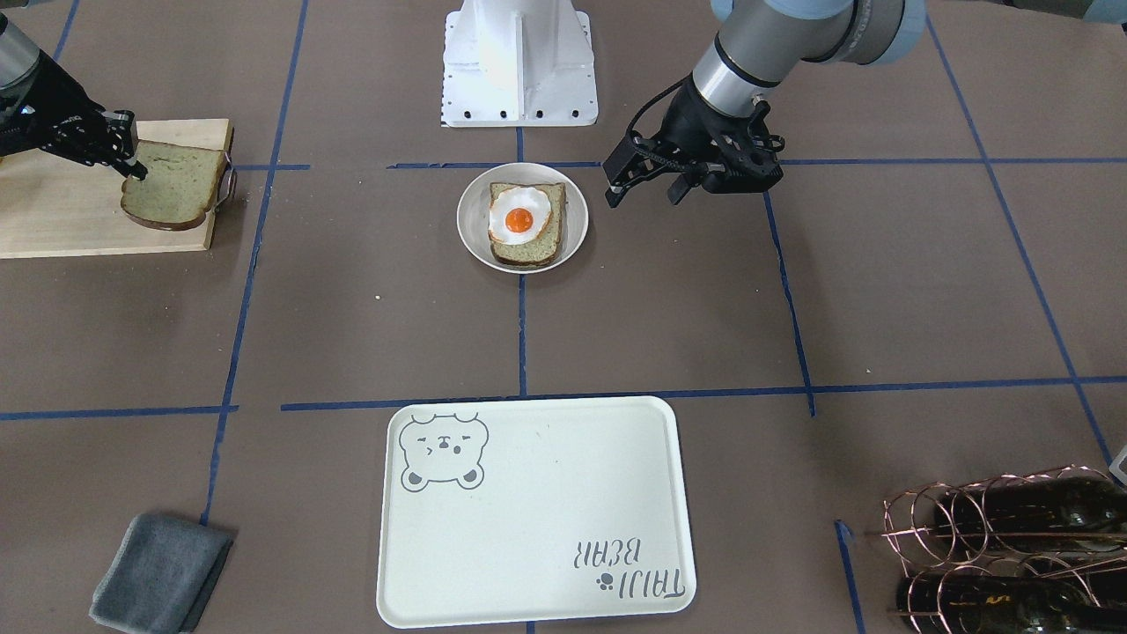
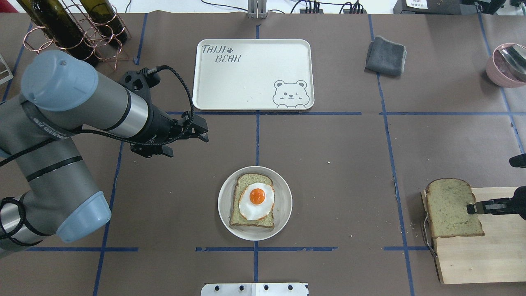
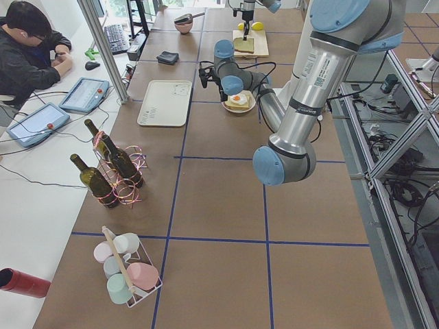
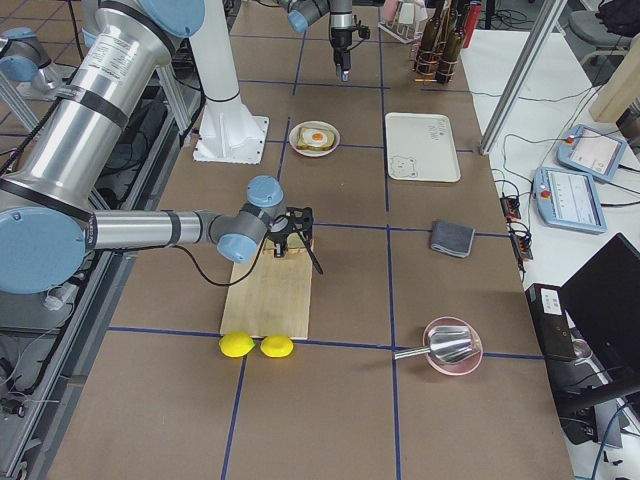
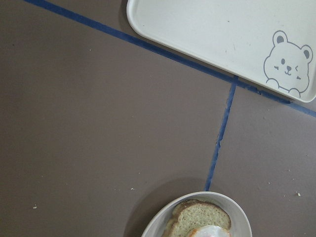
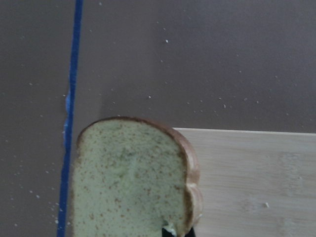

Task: Make sandwich and place on tray
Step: 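Grasp the bread slice on the cutting board with the right gripper and lift it, then carry the bread slice with the right gripper over the egg toast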

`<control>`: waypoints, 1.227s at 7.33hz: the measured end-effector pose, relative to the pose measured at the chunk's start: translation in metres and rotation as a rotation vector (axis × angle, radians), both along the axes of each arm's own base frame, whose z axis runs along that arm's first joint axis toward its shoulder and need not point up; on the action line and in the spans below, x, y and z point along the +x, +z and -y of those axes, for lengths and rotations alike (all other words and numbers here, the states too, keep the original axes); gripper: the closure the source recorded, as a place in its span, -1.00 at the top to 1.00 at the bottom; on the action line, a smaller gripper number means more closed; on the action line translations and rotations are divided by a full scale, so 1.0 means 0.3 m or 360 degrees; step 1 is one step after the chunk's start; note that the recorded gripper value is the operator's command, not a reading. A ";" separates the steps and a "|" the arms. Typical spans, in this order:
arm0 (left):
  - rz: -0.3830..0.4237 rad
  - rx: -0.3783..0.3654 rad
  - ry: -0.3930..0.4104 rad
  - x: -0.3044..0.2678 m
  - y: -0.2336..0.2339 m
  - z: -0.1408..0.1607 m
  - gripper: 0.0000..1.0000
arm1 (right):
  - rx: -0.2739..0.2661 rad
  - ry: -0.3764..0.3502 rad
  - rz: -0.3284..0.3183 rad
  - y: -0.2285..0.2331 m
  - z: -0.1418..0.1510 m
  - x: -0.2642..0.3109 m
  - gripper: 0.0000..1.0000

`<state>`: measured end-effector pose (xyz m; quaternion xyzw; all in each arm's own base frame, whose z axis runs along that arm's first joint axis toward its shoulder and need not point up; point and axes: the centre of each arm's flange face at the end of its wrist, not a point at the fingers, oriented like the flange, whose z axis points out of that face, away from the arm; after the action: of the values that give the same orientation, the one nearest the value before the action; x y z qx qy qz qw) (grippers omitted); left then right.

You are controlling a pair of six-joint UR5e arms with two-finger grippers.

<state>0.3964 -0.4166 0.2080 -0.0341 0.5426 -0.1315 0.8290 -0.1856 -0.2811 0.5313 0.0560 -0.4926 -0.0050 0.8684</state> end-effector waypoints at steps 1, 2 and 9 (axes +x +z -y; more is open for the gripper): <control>0.0002 -0.0001 0.0000 0.001 0.002 0.001 1.00 | 0.0023 0.0010 0.0085 -0.052 0.037 -0.003 -1.00; 0.0005 -0.0004 0.0000 0.002 0.006 0.001 1.00 | 0.0042 0.0018 0.0166 -0.114 0.080 -0.031 -1.00; 0.0016 -0.0009 0.0006 0.010 0.024 0.006 1.00 | -0.0081 0.0009 0.0376 -0.796 0.320 -0.705 -1.00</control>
<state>0.3994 -0.4183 0.2153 -0.0366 0.5379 -0.1317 0.8319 -0.3973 -0.3772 0.2924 0.0355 -0.5913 0.0166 0.8055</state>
